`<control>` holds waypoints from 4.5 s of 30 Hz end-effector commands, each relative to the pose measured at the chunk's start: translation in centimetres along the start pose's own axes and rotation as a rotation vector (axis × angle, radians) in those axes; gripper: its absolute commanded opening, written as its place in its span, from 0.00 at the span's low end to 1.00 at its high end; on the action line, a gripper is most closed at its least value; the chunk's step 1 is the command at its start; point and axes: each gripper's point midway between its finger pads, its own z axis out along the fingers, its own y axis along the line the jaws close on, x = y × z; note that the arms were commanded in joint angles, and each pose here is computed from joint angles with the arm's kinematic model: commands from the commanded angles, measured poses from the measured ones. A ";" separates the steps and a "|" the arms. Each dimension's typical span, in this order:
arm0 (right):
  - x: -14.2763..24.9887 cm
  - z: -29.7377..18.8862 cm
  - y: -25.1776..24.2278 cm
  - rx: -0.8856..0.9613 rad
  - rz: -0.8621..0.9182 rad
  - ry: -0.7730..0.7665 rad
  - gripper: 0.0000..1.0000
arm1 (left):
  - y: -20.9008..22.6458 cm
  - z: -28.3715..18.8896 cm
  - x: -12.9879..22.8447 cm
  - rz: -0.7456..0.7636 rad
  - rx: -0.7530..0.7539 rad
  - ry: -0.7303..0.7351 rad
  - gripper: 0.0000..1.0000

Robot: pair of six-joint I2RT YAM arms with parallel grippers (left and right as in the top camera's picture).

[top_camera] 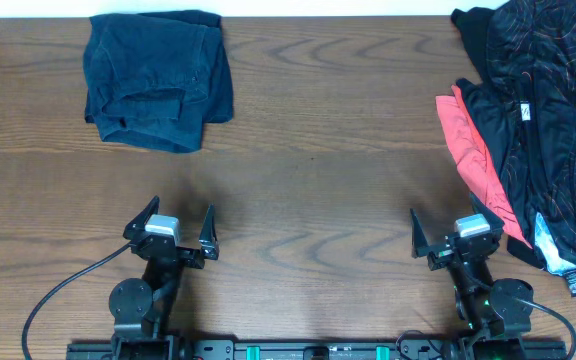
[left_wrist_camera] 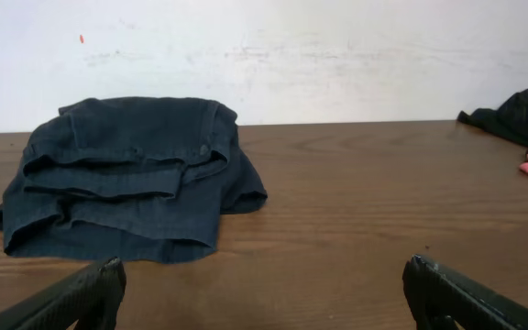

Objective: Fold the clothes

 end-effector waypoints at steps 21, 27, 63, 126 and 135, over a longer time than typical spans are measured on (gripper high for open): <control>0.2 0.0 -0.5 0.023 0.002 0.003 0.99 | -0.3 0.1 1.7 -0.005 0.016 0.055 0.98; 0.1 0.0 -0.5 0.023 0.002 0.002 0.99 | -0.3 0.1 1.7 -0.005 0.016 0.055 0.98; 0.2 -0.1 -1.5 0.083 -0.059 0.009 0.99 | 0.1 0.1 1.6 -0.005 -0.002 0.053 0.98; 7.2 4.3 -20.1 0.577 0.798 1.111 0.84 | 1.2 8.1 2.8 -0.254 -0.041 0.959 0.98; 10.3 2.1 -20.5 0.573 0.755 1.160 0.80 | 1.3 8.3 3.8 -0.259 -0.043 0.987 0.98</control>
